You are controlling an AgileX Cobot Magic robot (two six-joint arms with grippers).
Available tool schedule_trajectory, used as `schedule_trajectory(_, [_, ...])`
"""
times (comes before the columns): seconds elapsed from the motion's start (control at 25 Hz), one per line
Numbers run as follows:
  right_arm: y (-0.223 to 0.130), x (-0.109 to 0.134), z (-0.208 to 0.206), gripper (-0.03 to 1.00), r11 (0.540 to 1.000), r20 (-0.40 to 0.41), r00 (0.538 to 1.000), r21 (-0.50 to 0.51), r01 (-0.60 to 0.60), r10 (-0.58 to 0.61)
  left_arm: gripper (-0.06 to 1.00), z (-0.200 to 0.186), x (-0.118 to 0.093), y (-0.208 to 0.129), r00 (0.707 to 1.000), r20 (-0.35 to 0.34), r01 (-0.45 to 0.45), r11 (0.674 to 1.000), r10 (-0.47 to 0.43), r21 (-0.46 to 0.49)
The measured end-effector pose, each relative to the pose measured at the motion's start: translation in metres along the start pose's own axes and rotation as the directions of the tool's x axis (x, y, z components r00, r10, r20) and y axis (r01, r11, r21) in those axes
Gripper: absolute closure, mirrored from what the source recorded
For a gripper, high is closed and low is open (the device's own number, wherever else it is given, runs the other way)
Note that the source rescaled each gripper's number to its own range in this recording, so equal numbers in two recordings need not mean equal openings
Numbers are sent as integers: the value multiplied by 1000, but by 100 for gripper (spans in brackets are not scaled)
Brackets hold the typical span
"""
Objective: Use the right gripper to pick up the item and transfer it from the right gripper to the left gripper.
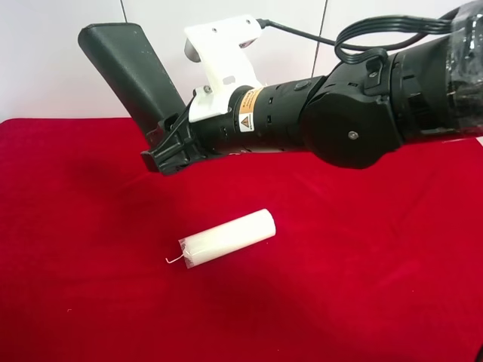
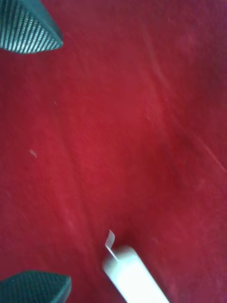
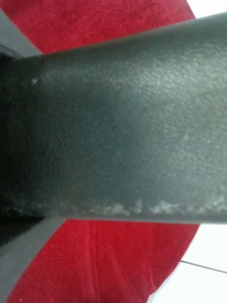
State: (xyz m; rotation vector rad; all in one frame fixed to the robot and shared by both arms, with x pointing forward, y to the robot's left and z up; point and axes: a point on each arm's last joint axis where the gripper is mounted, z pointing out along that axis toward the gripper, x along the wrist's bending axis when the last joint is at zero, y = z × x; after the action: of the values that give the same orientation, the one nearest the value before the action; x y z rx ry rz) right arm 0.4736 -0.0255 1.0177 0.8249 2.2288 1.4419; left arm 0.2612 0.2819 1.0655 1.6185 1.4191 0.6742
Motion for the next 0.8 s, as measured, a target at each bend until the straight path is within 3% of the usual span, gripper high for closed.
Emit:
schedule_trajectory(0.12, [0,0,0,92,1000,0,1000,2,0,0,6,2,-8,13,996,92,25,995,-16,-100])
schedule_trajectory(0.24, [0,0,0,92,1000,0,1000,2,-3,3,7,8,-12,23,988,152,58,988,-36,-142])
schedule_trajectory(0.8, [0,0,0,94,998,0,998,1,-59,59,7,80,-8,65,959,261,146,982,-112,-117])
